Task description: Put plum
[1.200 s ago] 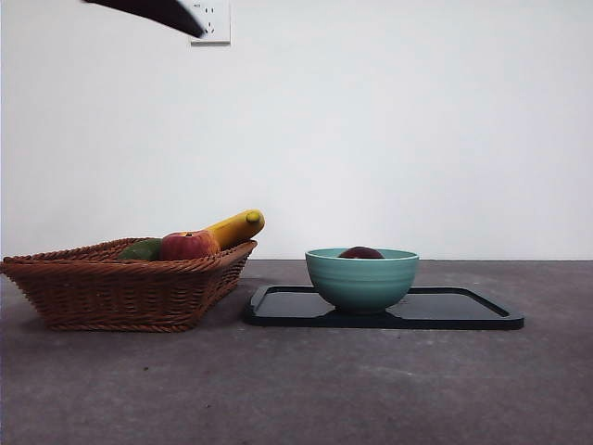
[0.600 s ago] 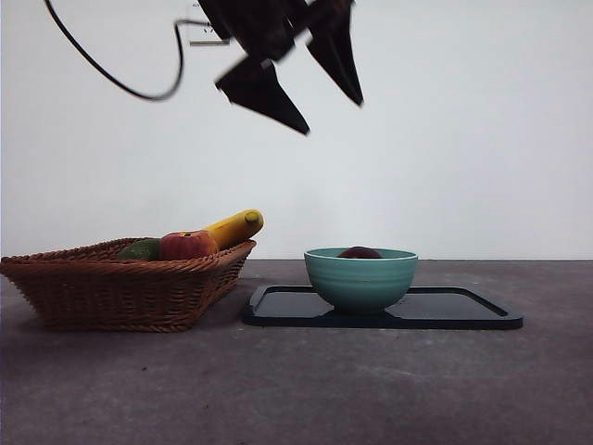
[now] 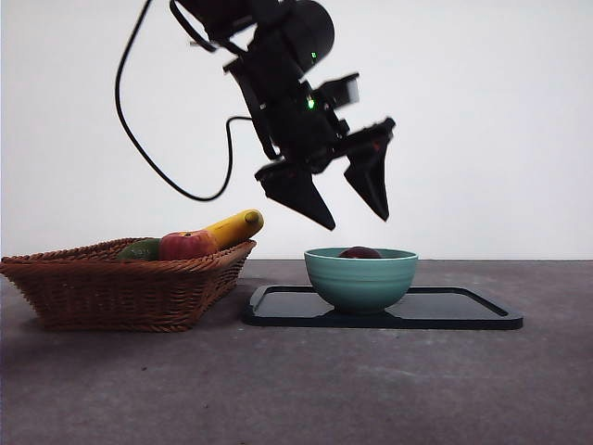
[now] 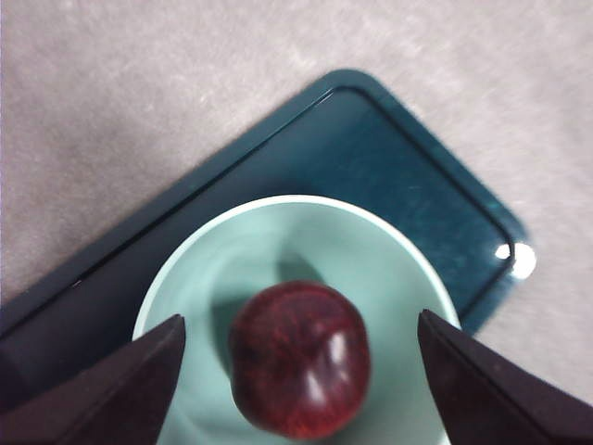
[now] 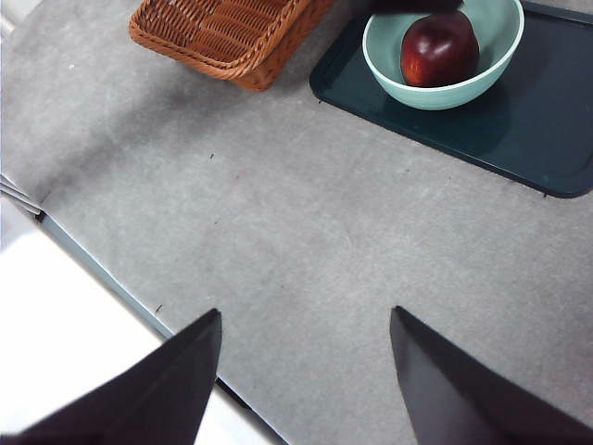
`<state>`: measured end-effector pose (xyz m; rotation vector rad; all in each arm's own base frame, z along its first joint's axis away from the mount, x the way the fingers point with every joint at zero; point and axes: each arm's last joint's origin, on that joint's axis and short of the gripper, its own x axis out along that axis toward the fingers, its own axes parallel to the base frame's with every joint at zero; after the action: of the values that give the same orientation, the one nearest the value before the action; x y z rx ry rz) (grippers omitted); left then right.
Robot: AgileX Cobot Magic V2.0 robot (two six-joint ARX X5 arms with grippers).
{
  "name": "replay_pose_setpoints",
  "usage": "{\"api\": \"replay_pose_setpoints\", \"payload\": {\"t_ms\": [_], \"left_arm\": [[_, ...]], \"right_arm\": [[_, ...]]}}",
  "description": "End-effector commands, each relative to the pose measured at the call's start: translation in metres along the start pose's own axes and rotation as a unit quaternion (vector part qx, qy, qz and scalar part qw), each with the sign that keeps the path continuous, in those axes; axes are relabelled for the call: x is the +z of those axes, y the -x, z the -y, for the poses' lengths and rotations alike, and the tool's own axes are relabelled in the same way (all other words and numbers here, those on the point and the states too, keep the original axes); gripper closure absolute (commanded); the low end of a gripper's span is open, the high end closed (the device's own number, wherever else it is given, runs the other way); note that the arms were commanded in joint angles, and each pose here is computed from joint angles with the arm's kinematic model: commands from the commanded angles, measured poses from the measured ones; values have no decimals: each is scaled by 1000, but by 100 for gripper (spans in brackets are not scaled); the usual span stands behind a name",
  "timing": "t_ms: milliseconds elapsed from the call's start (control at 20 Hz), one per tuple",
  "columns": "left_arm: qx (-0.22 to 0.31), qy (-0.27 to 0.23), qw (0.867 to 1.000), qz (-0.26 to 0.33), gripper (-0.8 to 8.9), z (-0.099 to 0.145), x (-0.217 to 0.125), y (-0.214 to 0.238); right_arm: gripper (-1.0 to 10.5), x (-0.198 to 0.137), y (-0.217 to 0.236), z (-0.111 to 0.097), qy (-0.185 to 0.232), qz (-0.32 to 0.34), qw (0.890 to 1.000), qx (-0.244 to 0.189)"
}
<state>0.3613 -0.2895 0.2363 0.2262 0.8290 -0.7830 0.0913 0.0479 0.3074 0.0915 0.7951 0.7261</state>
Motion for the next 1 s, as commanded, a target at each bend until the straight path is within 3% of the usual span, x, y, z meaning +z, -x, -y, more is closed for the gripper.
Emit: {"api": "replay_pose_setpoints", "payload": {"t_ms": [50, 400, 1000], "left_arm": [[-1, -15, 1000, 2, 409, 7, 1, -14], [-7, -23, 999, -25, 409, 11, -12, -40], [11, -27, 999, -39, 449, 12, -15, -41]], "right_arm": [[658, 2, 0, -1, 1, 3, 1000, 4], [658, 2, 0, -1, -4, 3, 1000, 4], [658, 2, 1, -1, -4, 4, 1000, 4]]}}
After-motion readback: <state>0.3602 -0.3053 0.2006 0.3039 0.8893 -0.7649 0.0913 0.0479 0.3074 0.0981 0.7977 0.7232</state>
